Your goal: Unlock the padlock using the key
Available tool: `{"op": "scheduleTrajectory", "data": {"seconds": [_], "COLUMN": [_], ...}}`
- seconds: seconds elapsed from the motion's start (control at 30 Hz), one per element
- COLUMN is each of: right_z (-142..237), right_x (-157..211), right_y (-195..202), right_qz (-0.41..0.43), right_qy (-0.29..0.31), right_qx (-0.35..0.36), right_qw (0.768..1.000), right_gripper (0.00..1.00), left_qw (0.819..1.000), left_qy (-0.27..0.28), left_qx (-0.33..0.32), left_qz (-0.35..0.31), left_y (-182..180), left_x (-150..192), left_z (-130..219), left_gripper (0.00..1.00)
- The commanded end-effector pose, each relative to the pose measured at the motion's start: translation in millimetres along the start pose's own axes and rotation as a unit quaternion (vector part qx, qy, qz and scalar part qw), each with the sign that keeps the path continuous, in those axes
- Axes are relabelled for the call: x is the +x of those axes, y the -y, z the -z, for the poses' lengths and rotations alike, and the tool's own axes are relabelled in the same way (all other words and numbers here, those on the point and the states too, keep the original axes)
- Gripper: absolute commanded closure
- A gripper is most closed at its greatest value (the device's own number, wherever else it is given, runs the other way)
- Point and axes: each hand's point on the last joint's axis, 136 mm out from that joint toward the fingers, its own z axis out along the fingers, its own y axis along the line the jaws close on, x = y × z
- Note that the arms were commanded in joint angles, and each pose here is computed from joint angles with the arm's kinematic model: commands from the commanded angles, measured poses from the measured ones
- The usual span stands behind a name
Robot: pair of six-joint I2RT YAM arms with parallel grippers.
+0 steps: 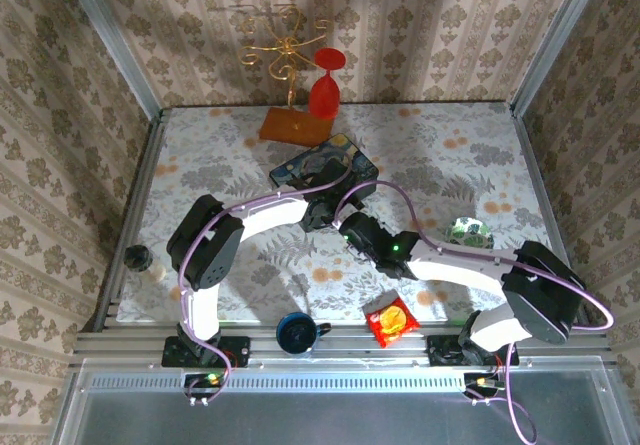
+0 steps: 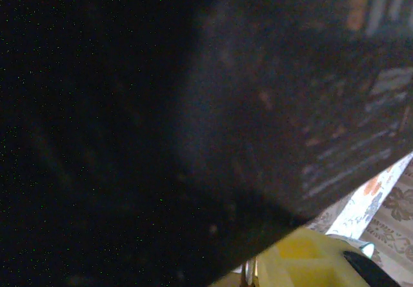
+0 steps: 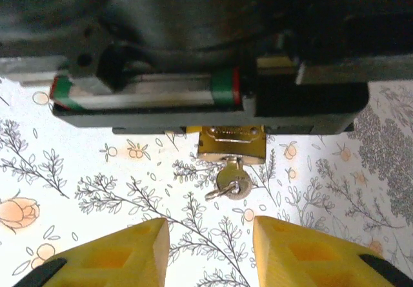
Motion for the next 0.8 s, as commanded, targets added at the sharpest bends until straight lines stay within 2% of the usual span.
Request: {"op": "scheduleTrajectory", "data": {"seconds": [0.0, 0.27, 0.47, 0.53, 0.67, 0.77], "right_z": [-1, -11, -20, -21, -14, -11], "right_x": [-7, -12, -19, -19, -14, -4], "right_y": [7, 11, 13, 11, 11, 15], "right_qz": [0.024, 0.027, 0.011, -0.007, -0.048, -0.07], "right_qy": [-0.008, -0.01, 0.011, 0.022, 0.038, 0.04], "right_qx": [0.023, 0.054, 0.074, 0.062, 0.034, 0.025], "right_qw": [0.999, 0.998, 0.997, 0.998, 0.998, 0.996], "right_gripper": [0.59, 0.6, 0.71, 0.73, 0.72, 0.82], "left_qw": [0.999, 0.999, 0.998, 0.998, 0.999, 0.999], "left_qy": [-0.015, -0.023, -0.038, -0.039, -0.027, -0.022], "left_qx": [0.04, 0.039, 0.042, 0.043, 0.042, 0.045], "left_qz": [-0.006, -0.006, -0.003, -0.001, 0.002, 0.002], "left_y": [29, 30, 30, 29, 27, 28], "left_x": [5, 8, 15, 15, 10, 8], "left_z": [13, 12, 8, 8, 13, 16], "left_gripper": [1.0, 1.0, 1.0, 1.0, 1.0, 1.0]}}
